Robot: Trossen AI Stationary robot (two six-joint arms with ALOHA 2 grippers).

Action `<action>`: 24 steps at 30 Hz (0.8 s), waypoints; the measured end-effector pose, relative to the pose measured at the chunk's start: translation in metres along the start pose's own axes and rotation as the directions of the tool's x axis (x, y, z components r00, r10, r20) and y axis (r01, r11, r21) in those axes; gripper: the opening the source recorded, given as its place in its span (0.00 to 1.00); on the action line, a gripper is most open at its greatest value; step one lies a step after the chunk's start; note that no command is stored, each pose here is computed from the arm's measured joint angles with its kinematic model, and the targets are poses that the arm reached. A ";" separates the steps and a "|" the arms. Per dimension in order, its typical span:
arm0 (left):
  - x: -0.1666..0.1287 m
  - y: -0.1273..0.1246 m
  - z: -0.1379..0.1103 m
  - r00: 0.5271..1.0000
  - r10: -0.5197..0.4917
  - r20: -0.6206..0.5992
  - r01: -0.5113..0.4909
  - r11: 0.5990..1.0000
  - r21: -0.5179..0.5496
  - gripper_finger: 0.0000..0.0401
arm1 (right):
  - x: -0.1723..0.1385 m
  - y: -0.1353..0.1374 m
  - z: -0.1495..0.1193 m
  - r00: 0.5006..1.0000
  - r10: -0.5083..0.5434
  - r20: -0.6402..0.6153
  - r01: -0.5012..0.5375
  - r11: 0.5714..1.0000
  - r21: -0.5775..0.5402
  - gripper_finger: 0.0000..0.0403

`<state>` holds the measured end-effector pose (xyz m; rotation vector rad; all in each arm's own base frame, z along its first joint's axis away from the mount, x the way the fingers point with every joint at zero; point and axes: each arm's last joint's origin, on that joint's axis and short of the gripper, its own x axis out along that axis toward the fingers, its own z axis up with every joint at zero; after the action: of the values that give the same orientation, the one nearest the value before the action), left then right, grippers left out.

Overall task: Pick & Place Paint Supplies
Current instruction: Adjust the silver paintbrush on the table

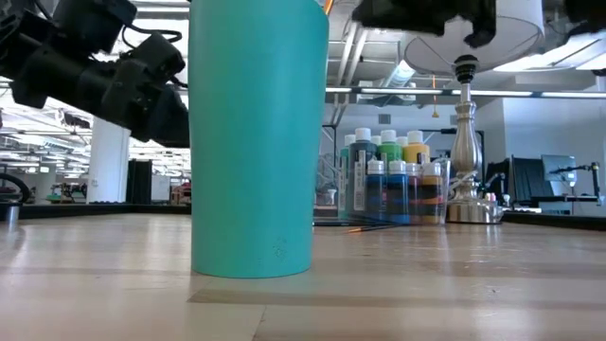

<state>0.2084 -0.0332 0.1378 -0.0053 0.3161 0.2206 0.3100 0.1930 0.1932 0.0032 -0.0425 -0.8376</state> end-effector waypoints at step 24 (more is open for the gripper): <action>-0.018 0.025 0.048 0.963 0.053 0.266 -0.054 0.999 -0.003 0.30 | 0.080 -0.020 0.053 0.698 0.704 -0.131 -0.714 0.669 -0.207 0.14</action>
<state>0.2014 -0.0105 0.1900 0.0368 0.0487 0.2709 0.3462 0.1207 0.2484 -0.2198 0.0971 -0.0392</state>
